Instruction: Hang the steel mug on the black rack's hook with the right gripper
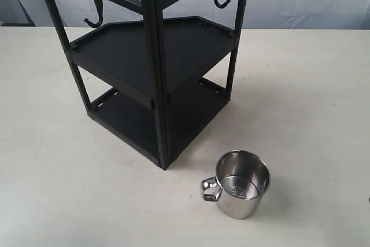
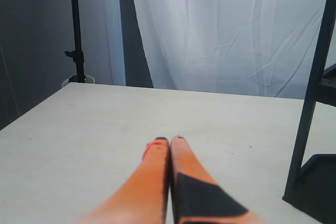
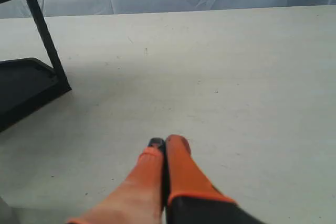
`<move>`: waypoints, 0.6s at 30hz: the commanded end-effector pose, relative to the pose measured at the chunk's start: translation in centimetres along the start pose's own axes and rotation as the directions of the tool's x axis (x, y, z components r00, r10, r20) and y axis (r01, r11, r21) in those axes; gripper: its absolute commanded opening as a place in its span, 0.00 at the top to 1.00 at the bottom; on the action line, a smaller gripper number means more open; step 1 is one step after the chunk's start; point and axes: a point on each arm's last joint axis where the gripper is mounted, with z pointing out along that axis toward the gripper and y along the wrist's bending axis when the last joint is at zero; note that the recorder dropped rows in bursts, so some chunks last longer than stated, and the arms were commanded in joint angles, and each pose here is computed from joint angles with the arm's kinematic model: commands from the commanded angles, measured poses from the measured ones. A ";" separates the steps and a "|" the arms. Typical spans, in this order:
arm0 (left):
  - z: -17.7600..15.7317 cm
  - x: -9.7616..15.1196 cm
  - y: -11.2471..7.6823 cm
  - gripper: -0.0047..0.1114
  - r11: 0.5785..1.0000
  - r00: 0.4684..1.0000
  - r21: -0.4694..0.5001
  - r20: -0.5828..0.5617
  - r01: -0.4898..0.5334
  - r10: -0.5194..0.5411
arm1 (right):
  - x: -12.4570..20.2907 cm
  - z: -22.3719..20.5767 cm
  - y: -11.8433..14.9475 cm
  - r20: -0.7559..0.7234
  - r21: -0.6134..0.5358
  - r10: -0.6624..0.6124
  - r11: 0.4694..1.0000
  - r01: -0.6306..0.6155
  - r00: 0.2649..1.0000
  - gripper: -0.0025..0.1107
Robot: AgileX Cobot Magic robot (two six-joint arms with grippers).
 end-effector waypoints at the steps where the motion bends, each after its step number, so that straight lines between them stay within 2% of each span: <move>1: 0.0 -0.1 -0.1 0.95 1.000 1.000 0.011 0.016 0.012 -0.013 | -0.2 0.0 0.0 0.035 0.000 -0.021 1.000 0.021 0.999 0.99; 2: 0.0 -0.1 -0.1 0.95 1.000 1.000 0.011 0.016 0.012 -0.013 | -0.6 -0.1 0.0 0.073 0.005 -0.042 0.999 0.041 0.996 0.99; 3: 0.0 -0.1 -0.1 0.95 1.000 1.000 0.011 0.016 0.012 -0.013 | -1.2 -0.1 0.0 0.138 -0.009 0.018 1.000 -0.017 0.990 0.99; 4: 0.0 -0.1 -0.1 0.95 1.000 1.000 0.011 0.016 0.012 -0.013 | -1.7 -0.2 0.1 0.186 -0.044 0.165 0.986 -0.160 0.969 0.99; 5: 0.0 -0.1 -0.1 0.95 1.000 1.000 0.011 0.016 0.012 -0.013 | -2.2 -0.3 0.1 0.230 -0.102 0.378 0.926 -0.364 0.897 0.99; 7: 0.0 -0.1 -0.1 0.95 1.000 1.000 0.011 0.016 0.012 -0.013 | -2.7 -0.5 -0.1 0.266 -0.152 0.536 0.844 -0.514 0.801 0.99; 11: 0.0 -0.1 -0.1 0.95 1.000 1.000 0.011 0.016 0.012 -0.013 | -3.5 -0.8 -0.9 0.343 -0.218 0.710 0.697 -0.683 0.615 0.99; 15: 0.0 -0.1 -0.1 0.95 1.000 1.000 0.011 0.016 0.012 -0.013 | -3.5 -0.8 -1.1 0.315 -0.261 0.817 0.563 -0.784 0.482 0.99; 18: 0.0 -0.1 -0.1 0.95 1.000 1.000 0.011 0.016 0.012 -0.013 | -3.3 -0.7 -0.9 0.223 -0.317 0.928 0.357 -0.879 0.297 0.99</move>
